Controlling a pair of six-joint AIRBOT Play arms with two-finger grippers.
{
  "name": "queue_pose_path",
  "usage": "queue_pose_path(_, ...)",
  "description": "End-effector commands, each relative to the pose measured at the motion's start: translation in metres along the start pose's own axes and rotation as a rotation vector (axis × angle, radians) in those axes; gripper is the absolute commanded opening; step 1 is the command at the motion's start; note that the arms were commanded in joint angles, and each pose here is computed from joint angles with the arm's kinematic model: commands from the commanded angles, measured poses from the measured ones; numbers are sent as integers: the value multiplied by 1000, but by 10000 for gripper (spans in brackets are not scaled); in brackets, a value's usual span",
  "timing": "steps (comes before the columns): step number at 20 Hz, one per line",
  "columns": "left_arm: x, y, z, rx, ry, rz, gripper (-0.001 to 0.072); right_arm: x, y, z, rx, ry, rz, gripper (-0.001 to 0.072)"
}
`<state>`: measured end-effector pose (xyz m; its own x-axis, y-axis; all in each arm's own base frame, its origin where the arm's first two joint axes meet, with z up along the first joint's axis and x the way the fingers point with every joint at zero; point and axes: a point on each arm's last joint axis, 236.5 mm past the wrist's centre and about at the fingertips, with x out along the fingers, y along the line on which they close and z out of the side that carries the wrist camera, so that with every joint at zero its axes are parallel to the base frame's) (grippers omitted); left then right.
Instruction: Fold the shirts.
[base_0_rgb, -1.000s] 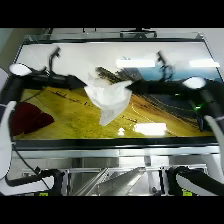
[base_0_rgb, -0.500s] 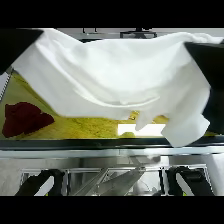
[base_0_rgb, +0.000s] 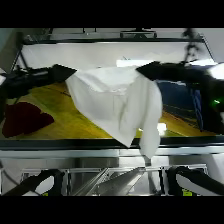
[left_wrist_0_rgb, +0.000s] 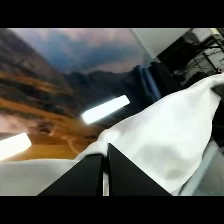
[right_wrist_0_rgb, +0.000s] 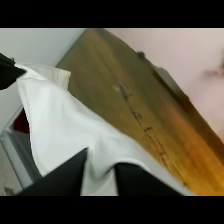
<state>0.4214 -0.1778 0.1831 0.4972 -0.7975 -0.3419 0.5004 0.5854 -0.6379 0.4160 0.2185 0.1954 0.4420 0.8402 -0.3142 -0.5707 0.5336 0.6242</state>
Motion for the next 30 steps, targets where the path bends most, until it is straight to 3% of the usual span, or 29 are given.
queue_pose_path(1, 62, 120, -36, -106, 90, 95, 305, 74, -122, -65, 252, 97, -88, 549)
queue_pose_path(2, 70, 134, -39, -161, 132, 58, 604, 78, -136, -72, 291, 109, -75, 558)
queue_pose_path(3, 74, 140, -42, -238, 179, 15, 712, 74, -142, -74, 309, 119, -66, 558)
queue_pose_path(7, 55, 132, -58, -387, 352, -132, 708, 18, -141, -78, 269, 208, -51, 558)
queue_pose_path(10, 50, 100, -95, -456, 469, -195, 669, -27, -150, -101, 259, 340, -140, 558)
queue_pose_path(14, 55, 56, -227, -505, 722, -89, 670, -55, -166, -139, 258, 483, -256, 558)
queue_pose_path(19, 71, 28, -343, -548, 786, 99, 670, -51, -177, -172, 287, 526, -287, 559)
queue_pose_path(22, 93, 22, -366, -505, 785, 169, 670, -42, -183, -185, 298, 527, -307, 559)
queue_pose_path(27, 154, 9, -356, -417, 745, 150, 667, -31, -179, -192, 285, 552, -293, 559)
queue_pose_path(28, 162, 6, -355, -413, 756, 138, 540, -30, -178, -192, 283, 555, -291, 559)
queue_pose_path(30, 168, -7, -356, -408, 811, 87, 36, -28, -176, -193, 278, 561, -287, 559)
